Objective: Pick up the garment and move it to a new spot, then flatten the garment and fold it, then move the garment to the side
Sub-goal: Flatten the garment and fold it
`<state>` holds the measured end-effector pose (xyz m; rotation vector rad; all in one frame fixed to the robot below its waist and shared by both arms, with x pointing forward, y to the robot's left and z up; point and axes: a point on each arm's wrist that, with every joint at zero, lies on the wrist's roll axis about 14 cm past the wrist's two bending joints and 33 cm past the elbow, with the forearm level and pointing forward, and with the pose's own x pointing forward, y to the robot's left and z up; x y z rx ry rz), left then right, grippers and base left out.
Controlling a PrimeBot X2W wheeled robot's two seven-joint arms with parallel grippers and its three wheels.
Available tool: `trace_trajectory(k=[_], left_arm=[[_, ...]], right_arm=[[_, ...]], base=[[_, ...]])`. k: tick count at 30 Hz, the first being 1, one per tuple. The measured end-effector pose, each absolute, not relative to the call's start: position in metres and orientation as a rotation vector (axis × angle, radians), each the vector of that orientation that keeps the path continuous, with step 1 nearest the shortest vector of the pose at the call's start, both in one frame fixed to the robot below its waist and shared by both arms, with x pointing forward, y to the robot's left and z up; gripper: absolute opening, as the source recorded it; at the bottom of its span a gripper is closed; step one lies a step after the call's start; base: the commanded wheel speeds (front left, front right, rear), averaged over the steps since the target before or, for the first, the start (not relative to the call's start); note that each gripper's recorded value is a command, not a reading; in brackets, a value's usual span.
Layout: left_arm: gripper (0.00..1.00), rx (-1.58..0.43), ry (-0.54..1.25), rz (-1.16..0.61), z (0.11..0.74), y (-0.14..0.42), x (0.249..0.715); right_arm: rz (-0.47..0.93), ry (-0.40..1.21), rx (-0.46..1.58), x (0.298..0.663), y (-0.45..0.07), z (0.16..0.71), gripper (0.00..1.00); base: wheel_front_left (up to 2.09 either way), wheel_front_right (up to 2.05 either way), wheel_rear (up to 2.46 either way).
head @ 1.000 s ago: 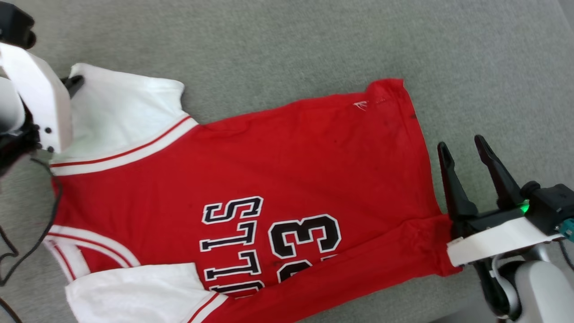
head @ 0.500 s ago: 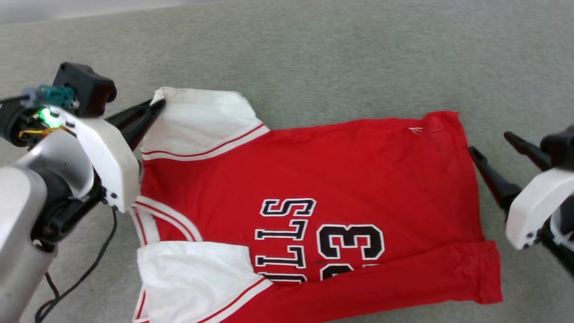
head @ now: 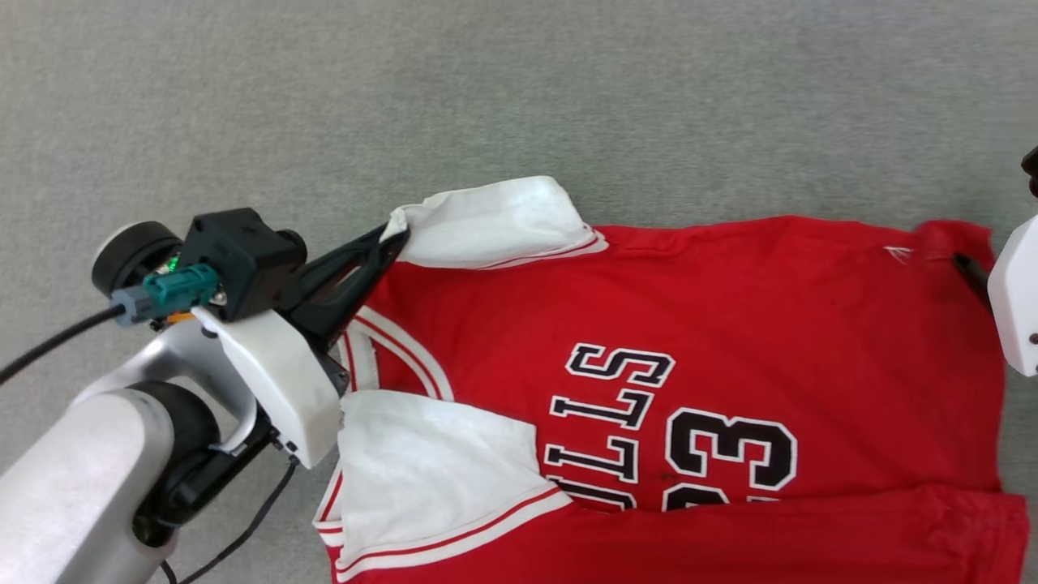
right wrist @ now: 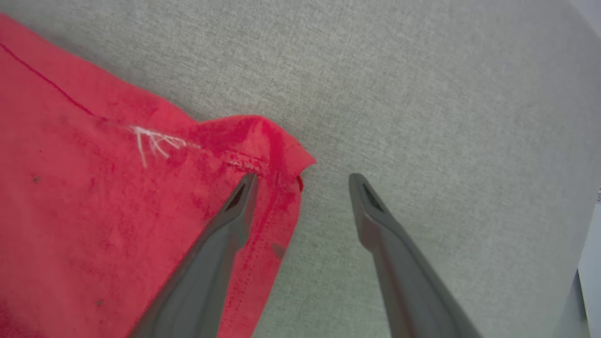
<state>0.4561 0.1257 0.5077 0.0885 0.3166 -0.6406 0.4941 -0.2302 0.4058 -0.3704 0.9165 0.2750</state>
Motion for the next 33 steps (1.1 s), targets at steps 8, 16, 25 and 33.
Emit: trace_trajectory(k=[8,16,25,33], left_arm=[[0.00,0.058,0.340,-0.612,0.491,0.129,0.445],[0.00,0.043,0.337,-0.553,0.491,0.141,0.437],[0.00,0.034,0.296,-0.496,0.510,0.151,0.410],[0.00,-0.009,0.299,-0.486,0.516,0.148,0.370]], right_arm=[[0.347,1.033,-0.416,0.497,-0.212,0.361,1.00],[0.337,0.928,-0.279,0.503,-0.204,0.375,0.00],[0.296,0.750,-0.141,0.483,-0.216,0.425,0.00],[0.242,0.625,-0.049,0.435,-0.233,0.449,0.00]], base=[[0.00,0.00,0.00],[0.00,0.00,0.00],[0.00,0.00,0.00],[0.00,0.00,0.00]])
